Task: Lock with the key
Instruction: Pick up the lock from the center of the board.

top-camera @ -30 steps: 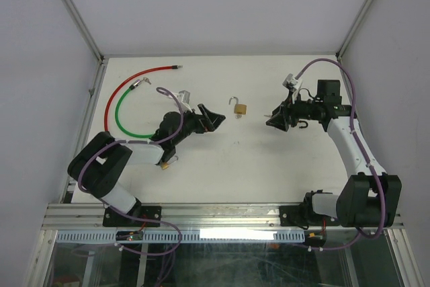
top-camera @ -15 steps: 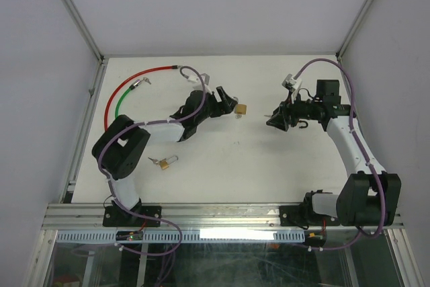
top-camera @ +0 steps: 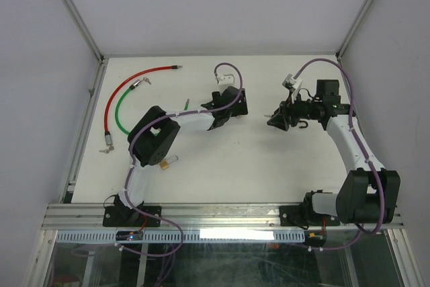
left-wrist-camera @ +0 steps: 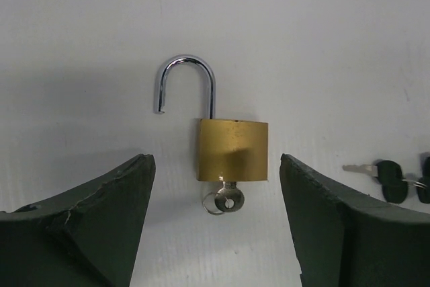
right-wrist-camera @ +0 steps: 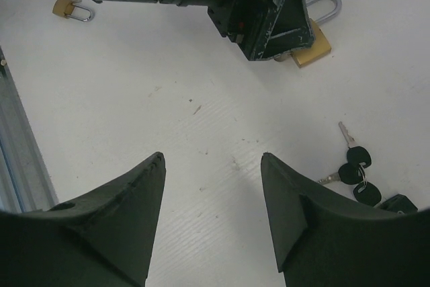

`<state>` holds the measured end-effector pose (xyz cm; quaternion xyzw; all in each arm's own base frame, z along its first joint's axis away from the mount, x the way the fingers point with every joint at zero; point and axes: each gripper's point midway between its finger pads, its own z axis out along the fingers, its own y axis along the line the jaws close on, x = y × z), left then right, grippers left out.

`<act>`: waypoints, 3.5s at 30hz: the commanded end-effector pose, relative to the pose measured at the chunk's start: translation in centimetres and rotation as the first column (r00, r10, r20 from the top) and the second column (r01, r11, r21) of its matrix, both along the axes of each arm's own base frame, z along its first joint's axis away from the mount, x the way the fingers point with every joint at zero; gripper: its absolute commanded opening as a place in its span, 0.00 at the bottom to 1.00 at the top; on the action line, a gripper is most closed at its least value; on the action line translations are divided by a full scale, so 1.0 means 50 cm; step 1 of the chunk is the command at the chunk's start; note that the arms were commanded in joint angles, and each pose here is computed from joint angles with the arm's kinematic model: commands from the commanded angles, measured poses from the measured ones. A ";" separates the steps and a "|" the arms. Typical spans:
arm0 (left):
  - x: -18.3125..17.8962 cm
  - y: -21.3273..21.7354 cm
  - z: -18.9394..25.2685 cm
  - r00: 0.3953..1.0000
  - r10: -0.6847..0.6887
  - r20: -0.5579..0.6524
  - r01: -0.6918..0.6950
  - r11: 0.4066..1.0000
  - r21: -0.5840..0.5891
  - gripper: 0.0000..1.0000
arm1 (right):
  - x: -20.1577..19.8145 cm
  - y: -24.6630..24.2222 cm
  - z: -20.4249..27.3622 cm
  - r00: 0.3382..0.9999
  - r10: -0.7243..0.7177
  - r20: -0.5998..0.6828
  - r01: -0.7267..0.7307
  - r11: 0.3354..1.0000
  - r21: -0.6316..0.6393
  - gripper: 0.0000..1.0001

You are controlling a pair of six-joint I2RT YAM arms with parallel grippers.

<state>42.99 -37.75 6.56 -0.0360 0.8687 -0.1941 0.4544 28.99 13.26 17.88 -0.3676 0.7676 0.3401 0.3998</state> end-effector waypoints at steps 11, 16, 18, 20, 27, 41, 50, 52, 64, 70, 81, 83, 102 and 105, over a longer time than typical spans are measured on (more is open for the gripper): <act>0.044 -0.025 -0.013 0.999 0.013 0.031 -0.018 0.985 0.170 0.77 | 0.011 0.003 0.048 0.997 0.019 0.080 -0.022 0.999 0.031 0.61; 0.036 -0.033 -0.015 0.999 0.017 0.041 -0.024 0.981 0.195 0.77 | 0.009 0.005 0.050 0.996 0.024 0.080 -0.027 0.999 0.036 0.62; 0.032 -0.039 -0.018 0.999 0.017 0.044 -0.026 0.977 0.210 0.76 | 0.009 0.005 0.053 0.996 0.023 0.083 -0.027 0.999 0.036 0.61; 0.032 -0.041 -0.022 0.999 0.019 0.046 -0.029 0.973 0.230 0.76 | 0.008 0.006 0.053 0.996 0.025 0.085 -0.028 0.999 0.036 0.61; 0.036 -0.046 -0.034 0.999 0.013 0.045 -0.024 0.966 0.256 0.71 | 0.007 0.006 0.054 0.996 0.027 0.085 -0.030 0.999 0.038 0.61; 0.039 -0.053 -0.056 0.999 0.003 0.034 -0.013 0.958 0.286 0.66 | 0.005 0.008 0.056 0.996 0.030 0.085 -0.034 0.999 0.041 0.62; 0.031 -0.047 -0.074 0.999 0.008 0.040 -0.022 0.936 0.350 0.65 | 0.005 0.008 0.056 0.996 0.032 0.087 -0.036 0.998 0.043 0.62; 0.031 -0.046 -0.075 0.999 0.008 0.040 -0.022 0.935 0.354 0.62 | 0.005 0.008 0.056 0.996 0.032 0.085 -0.035 0.998 0.043 0.62; 0.027 -0.050 -0.063 0.999 -0.012 0.038 -0.002 0.938 0.348 0.47 | 0.004 0.009 0.055 0.996 0.036 0.083 -0.040 0.998 0.048 0.62; 0.014 -0.041 -0.016 0.997 -0.052 0.059 0.029 0.939 0.342 0.14 | 0.002 0.010 0.054 0.996 0.040 0.080 -0.044 0.998 0.052 0.62; -0.085 -0.006 0.081 0.951 -0.272 0.147 0.227 0.937 0.265 0.00 | -0.005 0.018 0.054 0.995 0.063 0.072 -0.068 0.995 0.076 0.61; -0.113 -0.002 0.086 0.929 -0.335 0.157 0.290 0.923 0.255 0.00 | -0.006 0.019 0.053 0.995 0.066 0.070 -0.071 0.994 0.080 0.61; -0.391 0.016 0.095 0.422 -0.823 0.380 0.799 0.536 0.272 0.00 | -0.125 0.087 -0.025 0.829 0.442 0.343 -0.461 0.887 -0.030 0.64; -0.415 0.011 0.096 0.336 -0.854 0.396 0.849 0.457 0.266 0.00 | -0.144 0.095 -0.045 0.766 0.503 0.401 -0.513 0.853 -0.090 0.69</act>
